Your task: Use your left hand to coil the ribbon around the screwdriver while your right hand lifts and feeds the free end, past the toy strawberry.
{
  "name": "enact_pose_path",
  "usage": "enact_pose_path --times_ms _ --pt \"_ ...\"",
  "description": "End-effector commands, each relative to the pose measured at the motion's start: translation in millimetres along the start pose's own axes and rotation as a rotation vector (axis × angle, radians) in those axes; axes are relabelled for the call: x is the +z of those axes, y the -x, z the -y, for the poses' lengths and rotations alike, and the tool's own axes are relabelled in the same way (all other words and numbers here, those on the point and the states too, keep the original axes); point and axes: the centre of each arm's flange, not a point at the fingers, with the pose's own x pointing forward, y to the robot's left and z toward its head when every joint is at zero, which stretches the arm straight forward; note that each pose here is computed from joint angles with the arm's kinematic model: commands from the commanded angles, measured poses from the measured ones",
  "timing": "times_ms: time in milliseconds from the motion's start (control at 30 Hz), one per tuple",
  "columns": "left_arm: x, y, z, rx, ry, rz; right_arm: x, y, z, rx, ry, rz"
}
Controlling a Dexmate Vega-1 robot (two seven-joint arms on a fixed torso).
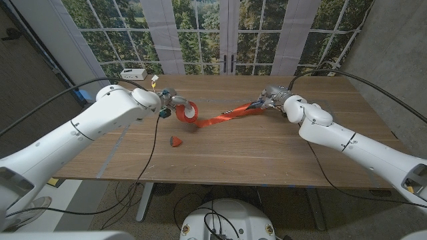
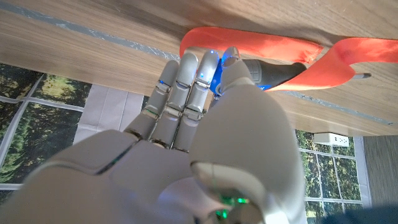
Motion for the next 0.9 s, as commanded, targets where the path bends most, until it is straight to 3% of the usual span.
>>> enact_pose_path --times_ms 33,167,467,533,733,900 --pt "-11.4 -8.1 8.1 0.012 -0.077 -0.093 6.3 -4.9 -6.1 0.059 0.104 -0.056" --pt "-11.5 -8.1 7.3 0.021 -0.118 -0.123 9.2 -3.5 -5.4 0.025 0.145 -0.072" --pt "-16.7 -7.4 6.9 0.050 -0.107 -0.141 9.5 -4.5 -6.8 0.061 0.200 -0.129" --pt "-16.9 -7.4 6.5 0.047 -0.108 -0.149 9.6 -5.8 -6.5 0.099 0.212 -0.143" --pt "-15.1 -4.5 5.9 0.068 -0.106 -0.140 9.8 -7.1 -5.4 0.152 0.248 -0.185" --pt "-11.2 2.5 3.3 0.096 -0.092 -0.100 7.9 -4.9 -0.4 0.169 0.219 -0.177"
